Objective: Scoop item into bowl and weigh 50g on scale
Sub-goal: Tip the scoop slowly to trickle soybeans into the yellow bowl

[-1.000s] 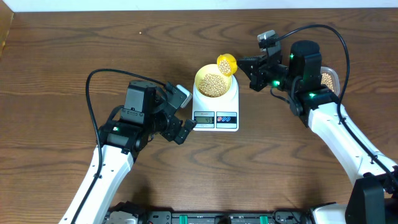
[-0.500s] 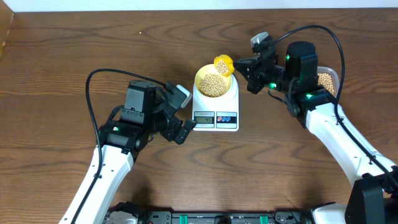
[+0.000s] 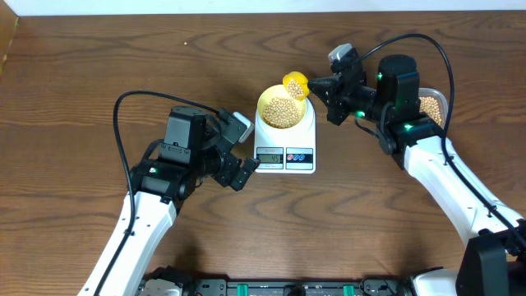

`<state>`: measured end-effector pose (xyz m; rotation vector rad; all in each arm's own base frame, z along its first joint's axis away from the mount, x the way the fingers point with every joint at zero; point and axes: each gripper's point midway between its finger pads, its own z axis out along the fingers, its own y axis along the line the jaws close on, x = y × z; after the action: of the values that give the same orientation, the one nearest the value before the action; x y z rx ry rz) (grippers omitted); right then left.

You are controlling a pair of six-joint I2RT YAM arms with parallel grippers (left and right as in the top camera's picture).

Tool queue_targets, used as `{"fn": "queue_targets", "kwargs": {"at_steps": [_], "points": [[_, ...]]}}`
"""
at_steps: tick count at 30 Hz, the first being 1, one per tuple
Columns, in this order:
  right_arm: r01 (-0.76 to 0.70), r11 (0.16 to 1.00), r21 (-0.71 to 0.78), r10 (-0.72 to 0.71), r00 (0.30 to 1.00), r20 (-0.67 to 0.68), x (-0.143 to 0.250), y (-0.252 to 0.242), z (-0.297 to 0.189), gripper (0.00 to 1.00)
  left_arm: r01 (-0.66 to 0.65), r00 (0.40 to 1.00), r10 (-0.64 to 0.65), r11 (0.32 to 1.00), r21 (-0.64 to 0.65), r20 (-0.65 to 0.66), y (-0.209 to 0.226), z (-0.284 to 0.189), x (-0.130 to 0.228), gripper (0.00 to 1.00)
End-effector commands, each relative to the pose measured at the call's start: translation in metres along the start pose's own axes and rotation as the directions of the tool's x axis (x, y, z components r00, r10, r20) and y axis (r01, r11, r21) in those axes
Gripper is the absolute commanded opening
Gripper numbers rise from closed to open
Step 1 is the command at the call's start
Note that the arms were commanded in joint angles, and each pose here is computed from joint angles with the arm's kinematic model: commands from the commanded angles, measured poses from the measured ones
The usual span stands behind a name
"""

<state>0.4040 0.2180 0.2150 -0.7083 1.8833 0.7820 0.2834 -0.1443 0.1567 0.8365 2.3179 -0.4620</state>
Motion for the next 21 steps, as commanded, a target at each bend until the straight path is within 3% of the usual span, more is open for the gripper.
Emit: {"fn": "queue_targets", "kwargs": {"at_steps": [1,21], "points": [[0.033,0.999,-0.011,-0.033,0.999,-0.004,0.0022,0.0018,0.0029,0.01,0.009,1.0,-0.009,1.0,-0.008,-0.003,0.0024,0.0003,0.0009,0.97],[-0.072,0.997,-0.01,0.071,0.997,-0.002,0.0014,0.0015,0.0028,0.01,0.009,1.0,-0.009,1.0,-0.008,-0.003,0.0024,0.0003,0.0009,0.97]]}}
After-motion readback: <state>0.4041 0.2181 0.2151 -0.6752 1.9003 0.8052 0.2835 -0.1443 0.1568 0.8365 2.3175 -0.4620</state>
